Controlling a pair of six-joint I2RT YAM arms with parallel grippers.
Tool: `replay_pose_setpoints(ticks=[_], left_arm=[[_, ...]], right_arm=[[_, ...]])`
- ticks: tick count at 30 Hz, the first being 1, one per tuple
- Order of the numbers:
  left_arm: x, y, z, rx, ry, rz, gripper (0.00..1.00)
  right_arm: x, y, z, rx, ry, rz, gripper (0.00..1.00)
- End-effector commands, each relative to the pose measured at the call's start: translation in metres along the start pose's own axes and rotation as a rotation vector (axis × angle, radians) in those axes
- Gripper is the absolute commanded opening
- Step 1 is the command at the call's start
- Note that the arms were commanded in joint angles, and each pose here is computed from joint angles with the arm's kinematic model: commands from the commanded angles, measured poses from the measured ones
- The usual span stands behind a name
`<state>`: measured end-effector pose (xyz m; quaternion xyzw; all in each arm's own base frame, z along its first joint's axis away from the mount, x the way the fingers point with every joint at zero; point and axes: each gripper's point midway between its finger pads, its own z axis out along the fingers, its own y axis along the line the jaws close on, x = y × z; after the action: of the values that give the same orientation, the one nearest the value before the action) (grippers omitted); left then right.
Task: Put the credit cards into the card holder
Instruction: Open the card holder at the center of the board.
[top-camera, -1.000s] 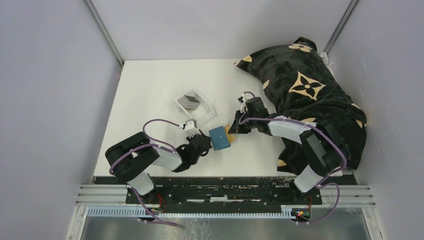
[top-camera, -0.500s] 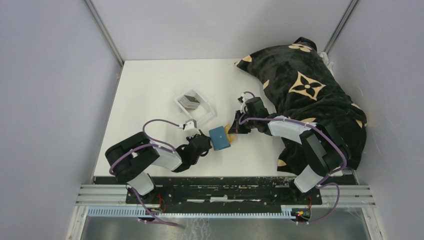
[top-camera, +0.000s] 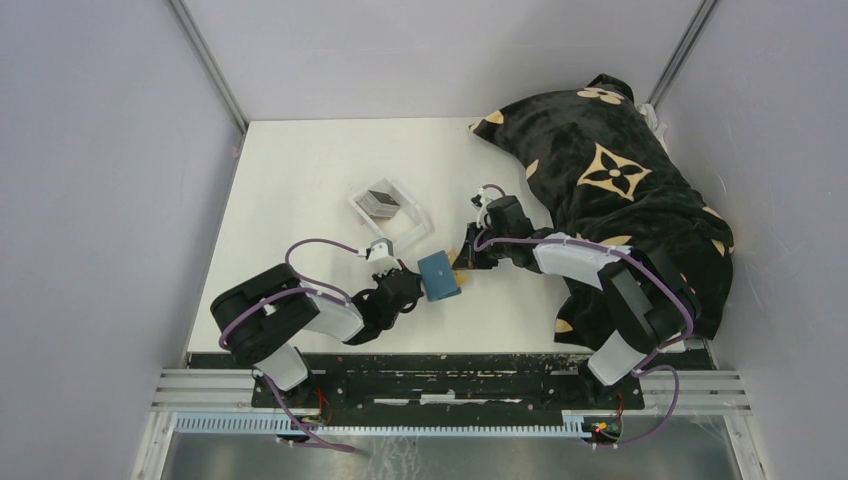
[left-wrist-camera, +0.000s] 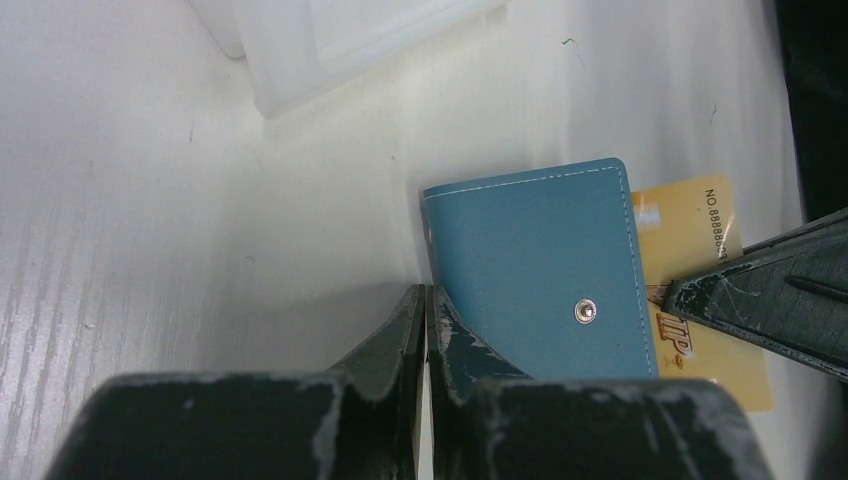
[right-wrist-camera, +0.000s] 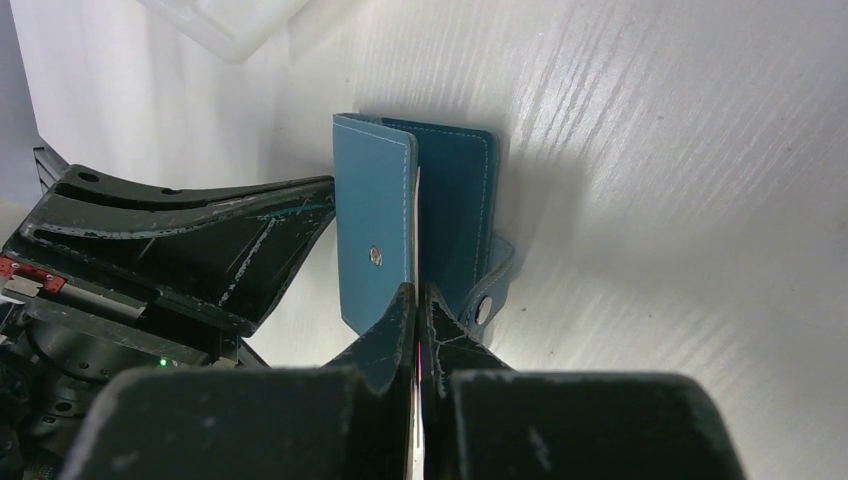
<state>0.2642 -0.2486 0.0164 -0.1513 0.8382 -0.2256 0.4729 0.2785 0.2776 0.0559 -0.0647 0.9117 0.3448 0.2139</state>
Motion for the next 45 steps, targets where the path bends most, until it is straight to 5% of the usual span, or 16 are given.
replay_pose_setpoints(ticks=[1,45], left_arm=[[0.021,0.024,-0.004,-0.058,0.066,0.057,0.1],[0.022,0.024,-0.005,-0.055,0.069,0.055,0.1]], right_arm=[[-0.024,0.023,-0.006,-0.048,-0.071,-0.034,0.01],[-0.027,0.024,-0.019,-0.019,-0.087,-0.064,0.01]])
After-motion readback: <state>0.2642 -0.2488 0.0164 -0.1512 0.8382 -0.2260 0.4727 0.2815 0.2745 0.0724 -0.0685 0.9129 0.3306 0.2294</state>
